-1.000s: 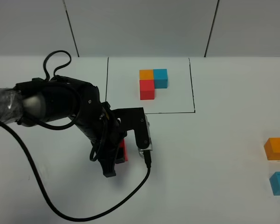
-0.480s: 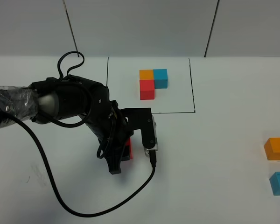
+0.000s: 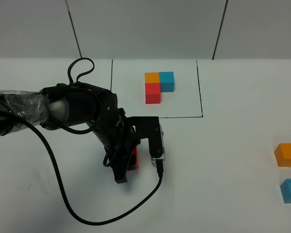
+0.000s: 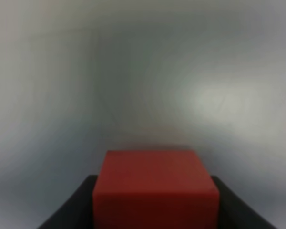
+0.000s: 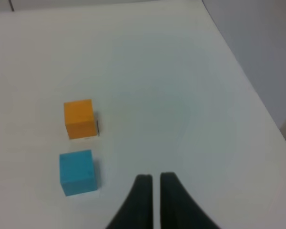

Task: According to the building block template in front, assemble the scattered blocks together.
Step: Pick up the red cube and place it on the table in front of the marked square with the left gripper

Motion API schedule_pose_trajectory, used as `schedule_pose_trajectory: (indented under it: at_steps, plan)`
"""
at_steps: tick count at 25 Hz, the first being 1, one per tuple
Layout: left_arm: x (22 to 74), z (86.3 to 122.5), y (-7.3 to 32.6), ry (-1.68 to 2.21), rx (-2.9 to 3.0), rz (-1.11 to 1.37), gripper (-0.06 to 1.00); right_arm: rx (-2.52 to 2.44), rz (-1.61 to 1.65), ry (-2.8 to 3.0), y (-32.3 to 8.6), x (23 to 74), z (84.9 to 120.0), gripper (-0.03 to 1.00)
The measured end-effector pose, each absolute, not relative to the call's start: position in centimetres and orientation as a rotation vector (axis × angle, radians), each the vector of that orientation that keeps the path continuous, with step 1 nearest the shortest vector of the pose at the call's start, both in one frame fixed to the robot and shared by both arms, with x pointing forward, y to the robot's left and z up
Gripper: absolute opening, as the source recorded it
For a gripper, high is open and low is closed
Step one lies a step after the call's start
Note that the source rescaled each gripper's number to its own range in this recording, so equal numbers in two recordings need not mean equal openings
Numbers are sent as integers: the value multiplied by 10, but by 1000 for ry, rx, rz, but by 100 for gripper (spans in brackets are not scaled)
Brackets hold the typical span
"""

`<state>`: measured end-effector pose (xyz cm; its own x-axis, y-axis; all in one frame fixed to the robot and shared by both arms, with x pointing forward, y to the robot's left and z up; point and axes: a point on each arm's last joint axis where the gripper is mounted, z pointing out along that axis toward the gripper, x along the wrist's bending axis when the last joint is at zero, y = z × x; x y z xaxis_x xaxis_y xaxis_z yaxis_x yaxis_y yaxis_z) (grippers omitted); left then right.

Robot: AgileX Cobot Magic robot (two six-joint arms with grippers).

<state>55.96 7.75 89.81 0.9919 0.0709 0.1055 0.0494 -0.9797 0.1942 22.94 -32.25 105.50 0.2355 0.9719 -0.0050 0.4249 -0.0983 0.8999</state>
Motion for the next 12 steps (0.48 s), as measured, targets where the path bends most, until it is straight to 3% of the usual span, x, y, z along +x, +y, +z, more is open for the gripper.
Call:
schedule_pose_trajectory:
  at_steps: [12]
  plan:
    - [563,889,74,118,2931,144,51,1668,819,1317,-323,229,1055,1]
